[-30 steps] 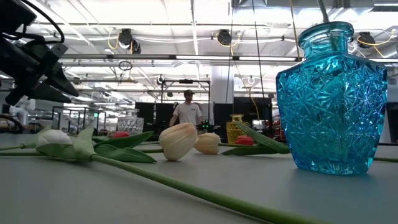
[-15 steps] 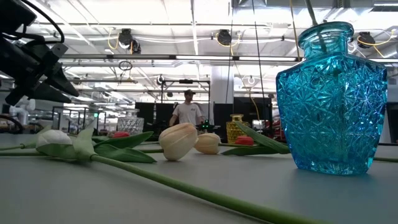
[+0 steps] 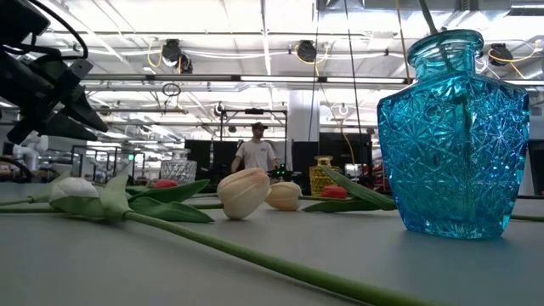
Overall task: Sort flowers into vase by color
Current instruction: Put the top right white tulip into the blue vase
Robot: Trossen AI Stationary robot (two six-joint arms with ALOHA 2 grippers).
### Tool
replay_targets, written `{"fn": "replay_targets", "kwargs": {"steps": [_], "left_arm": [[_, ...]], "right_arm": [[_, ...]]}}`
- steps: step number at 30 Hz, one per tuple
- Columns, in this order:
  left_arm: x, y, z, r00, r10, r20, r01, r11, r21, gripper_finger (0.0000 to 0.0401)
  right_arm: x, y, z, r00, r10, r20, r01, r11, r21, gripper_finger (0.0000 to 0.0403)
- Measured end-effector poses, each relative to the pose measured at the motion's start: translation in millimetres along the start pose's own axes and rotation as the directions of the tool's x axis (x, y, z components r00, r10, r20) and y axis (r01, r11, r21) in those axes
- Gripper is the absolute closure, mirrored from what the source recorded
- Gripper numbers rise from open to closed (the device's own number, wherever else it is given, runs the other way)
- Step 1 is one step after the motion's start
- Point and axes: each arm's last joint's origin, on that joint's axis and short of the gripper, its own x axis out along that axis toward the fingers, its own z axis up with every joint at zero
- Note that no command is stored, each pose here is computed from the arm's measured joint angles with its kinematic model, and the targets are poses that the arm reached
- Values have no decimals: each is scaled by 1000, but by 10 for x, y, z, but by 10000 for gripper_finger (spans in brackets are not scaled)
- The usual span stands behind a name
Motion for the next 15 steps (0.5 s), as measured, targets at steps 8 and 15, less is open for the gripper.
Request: {"fn": "replay_targets", "kwargs": {"steps": [8,15], "left_arm": [[0,0,0,1000,0,0,0,1000,0,253],[0,0,0,1000,0,0,0,1000,0,253]], "right_arm": [[24,12,-37,1000,-2,-12,2,1000,-13,403],[24,12,-38,1000,-2,-13,1,999,-35,401]]}}
